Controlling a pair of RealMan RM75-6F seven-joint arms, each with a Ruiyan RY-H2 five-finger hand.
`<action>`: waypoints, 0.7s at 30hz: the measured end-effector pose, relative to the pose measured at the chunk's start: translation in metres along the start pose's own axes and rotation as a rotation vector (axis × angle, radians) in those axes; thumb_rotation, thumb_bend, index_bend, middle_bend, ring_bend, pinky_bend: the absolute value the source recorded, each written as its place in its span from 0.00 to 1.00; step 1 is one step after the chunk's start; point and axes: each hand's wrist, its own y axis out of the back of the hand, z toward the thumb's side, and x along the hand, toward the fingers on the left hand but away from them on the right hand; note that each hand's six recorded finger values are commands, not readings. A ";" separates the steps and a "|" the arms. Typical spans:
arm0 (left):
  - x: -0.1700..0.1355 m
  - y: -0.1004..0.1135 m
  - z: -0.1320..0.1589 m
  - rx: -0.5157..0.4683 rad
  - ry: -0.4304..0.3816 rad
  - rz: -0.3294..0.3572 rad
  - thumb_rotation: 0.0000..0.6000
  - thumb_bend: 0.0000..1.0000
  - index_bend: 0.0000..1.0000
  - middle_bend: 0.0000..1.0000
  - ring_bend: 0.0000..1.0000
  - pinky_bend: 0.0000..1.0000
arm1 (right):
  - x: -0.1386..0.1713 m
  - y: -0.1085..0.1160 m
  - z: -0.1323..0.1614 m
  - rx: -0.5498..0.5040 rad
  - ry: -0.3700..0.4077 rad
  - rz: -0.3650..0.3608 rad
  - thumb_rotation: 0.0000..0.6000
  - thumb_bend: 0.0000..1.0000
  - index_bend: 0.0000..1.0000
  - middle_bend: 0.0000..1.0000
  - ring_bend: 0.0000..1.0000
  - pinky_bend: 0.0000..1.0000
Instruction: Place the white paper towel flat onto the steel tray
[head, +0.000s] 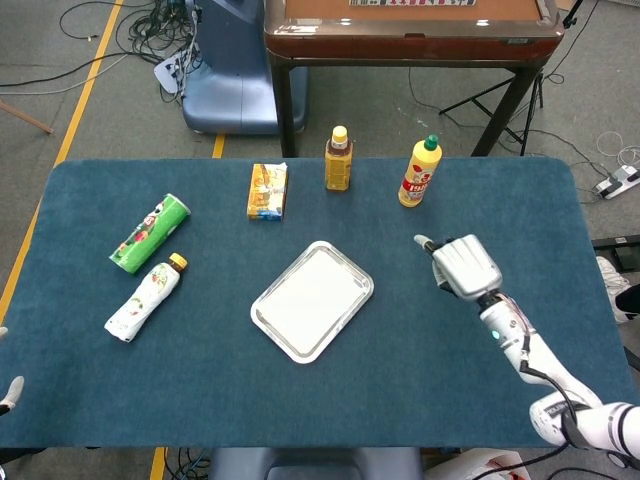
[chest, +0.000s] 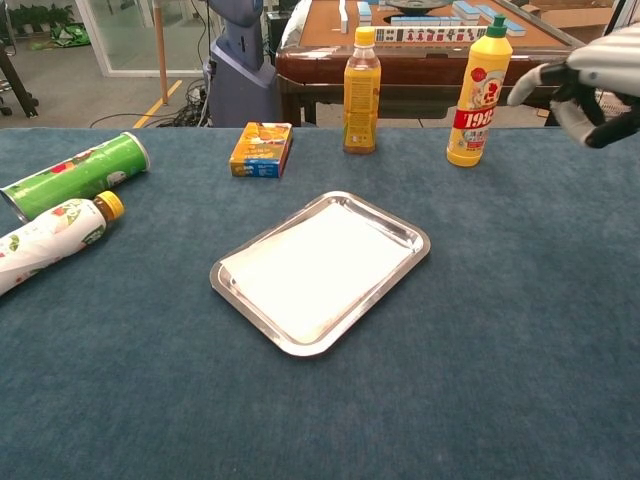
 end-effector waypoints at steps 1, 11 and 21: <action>0.001 0.000 0.001 0.000 -0.003 0.001 1.00 0.27 0.22 0.14 0.14 0.00 | 0.006 0.000 -0.006 -0.003 -0.019 -0.001 0.86 0.83 0.17 0.42 0.41 0.67; 0.011 -0.003 0.012 -0.015 -0.048 0.018 1.00 0.27 0.22 0.14 0.14 0.00 | 0.084 -0.010 -0.059 -0.062 -0.226 -0.006 1.00 0.36 0.11 0.25 0.22 0.44; 0.017 -0.007 0.024 -0.021 -0.083 0.012 1.00 0.27 0.22 0.14 0.14 0.00 | 0.143 -0.022 -0.079 -0.084 -0.335 0.012 1.00 0.30 0.10 0.22 0.18 0.37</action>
